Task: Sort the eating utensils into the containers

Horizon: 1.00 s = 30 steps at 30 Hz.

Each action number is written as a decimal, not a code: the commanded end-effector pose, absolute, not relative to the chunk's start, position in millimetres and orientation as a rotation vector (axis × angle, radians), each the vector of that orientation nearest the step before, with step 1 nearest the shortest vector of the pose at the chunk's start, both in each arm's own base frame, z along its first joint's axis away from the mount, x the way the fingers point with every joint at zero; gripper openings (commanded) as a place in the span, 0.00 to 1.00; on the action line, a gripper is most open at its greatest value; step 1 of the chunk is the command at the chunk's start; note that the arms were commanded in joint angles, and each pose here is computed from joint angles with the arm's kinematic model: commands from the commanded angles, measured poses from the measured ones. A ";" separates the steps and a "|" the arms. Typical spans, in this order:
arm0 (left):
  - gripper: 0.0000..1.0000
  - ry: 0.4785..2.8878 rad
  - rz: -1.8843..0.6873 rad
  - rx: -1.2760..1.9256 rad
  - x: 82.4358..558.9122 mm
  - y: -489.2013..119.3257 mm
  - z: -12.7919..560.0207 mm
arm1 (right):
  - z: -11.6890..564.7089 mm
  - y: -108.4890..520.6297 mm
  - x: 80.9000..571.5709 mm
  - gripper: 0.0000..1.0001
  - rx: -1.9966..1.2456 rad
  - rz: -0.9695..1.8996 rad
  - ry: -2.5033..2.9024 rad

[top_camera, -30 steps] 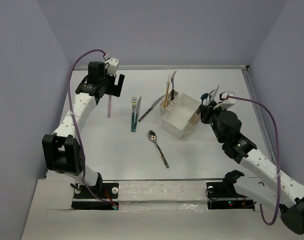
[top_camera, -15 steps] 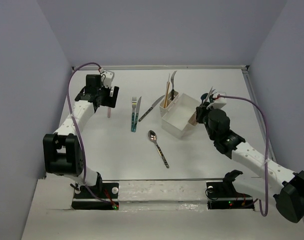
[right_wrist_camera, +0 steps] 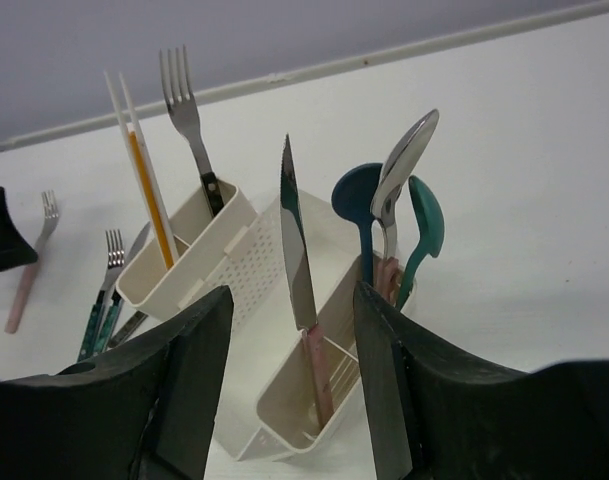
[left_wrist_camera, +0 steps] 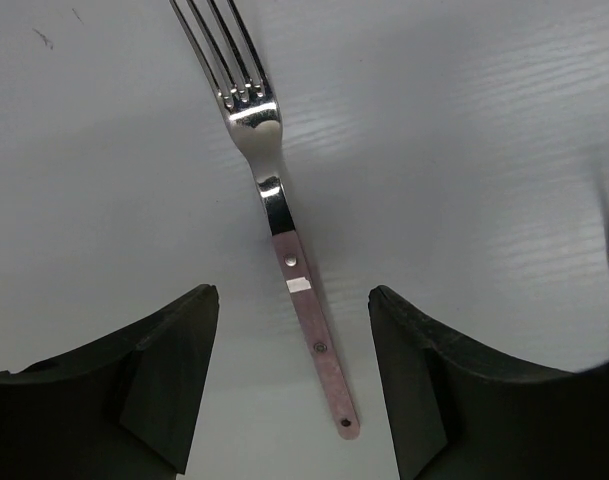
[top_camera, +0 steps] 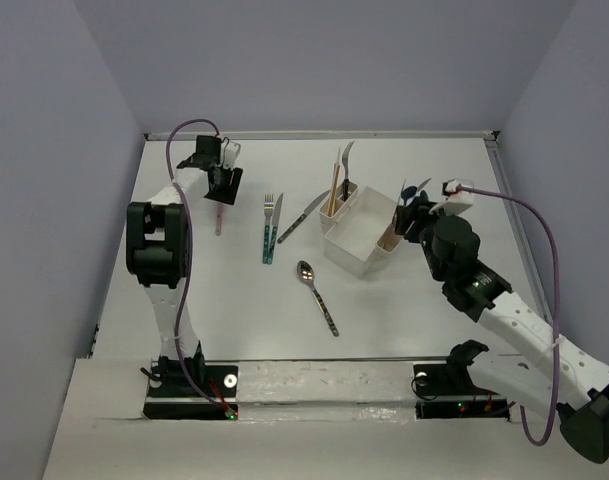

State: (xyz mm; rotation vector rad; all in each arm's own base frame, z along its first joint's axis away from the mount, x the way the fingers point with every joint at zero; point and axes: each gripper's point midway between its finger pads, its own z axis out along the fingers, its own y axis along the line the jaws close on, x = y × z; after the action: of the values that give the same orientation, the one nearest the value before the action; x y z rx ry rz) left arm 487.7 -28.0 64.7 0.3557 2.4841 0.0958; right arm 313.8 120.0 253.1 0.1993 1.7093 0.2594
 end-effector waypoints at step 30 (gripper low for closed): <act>0.00 2.370 -0.330 0.378 484.9 -64.2 163.6 | 391.5 129.6 294.3 0.56 0.034 0.368 1.551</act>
State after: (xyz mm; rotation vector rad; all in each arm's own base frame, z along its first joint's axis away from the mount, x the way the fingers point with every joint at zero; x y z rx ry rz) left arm 464.7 -41.3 30.9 0.3485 2.6545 -0.1843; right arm 297.2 114.0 347.4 0.1151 1.6283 0.2792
